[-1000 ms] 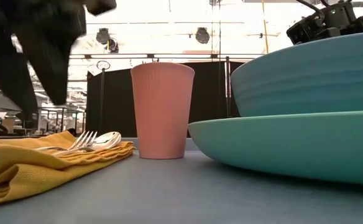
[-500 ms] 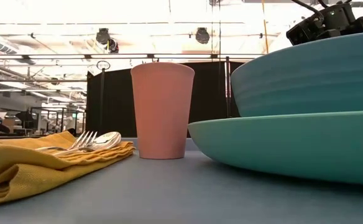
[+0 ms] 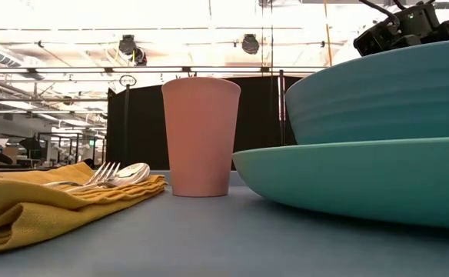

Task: Set up tray
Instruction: Put the brown knife on the top of the yellow napkin to the left of the orange fork

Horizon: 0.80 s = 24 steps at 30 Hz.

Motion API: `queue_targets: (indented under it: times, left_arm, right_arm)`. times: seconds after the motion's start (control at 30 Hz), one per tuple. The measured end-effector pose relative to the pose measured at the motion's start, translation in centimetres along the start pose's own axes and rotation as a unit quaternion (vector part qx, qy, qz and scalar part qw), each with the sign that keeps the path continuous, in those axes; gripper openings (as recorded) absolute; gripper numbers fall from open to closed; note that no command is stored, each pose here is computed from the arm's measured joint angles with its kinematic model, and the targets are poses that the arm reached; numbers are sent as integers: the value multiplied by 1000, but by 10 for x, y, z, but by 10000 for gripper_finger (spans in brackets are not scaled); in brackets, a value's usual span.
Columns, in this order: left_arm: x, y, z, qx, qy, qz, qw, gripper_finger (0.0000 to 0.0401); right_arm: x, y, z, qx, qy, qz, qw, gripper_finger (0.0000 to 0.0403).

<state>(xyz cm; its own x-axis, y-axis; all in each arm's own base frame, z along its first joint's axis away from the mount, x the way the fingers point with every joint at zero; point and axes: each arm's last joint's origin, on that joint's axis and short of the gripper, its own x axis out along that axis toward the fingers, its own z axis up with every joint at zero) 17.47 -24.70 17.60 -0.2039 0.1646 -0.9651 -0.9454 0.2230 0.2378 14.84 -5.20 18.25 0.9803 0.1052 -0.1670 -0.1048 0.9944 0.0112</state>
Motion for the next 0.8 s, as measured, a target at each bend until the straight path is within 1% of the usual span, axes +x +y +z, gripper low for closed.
queue_targets:
  times: [0.2,0.37,0.53,0.63,0.8]
  left_arm:
    - [26,2,-5,2,22,-17,1000,221]
    - [43,3,-3,3,45,-31,999,223]
    - [49,3,-3,4,54,-39,998,221]
    - [49,3,-3,3,56,-42,998,201]
    - [49,1,-3,1,60,-50,997,137]
  right_arm:
    - [0,0,0,-1,2,0,1000,4]
    - [0,0,-1,-3,2,-1,1000,4]
    - [0,0,-1,-1,3,-1,1000,4]
    - [0,0,-1,-1,4,-1,1000,4]
    - [0,0,-1,1,6,-1,1000,4]
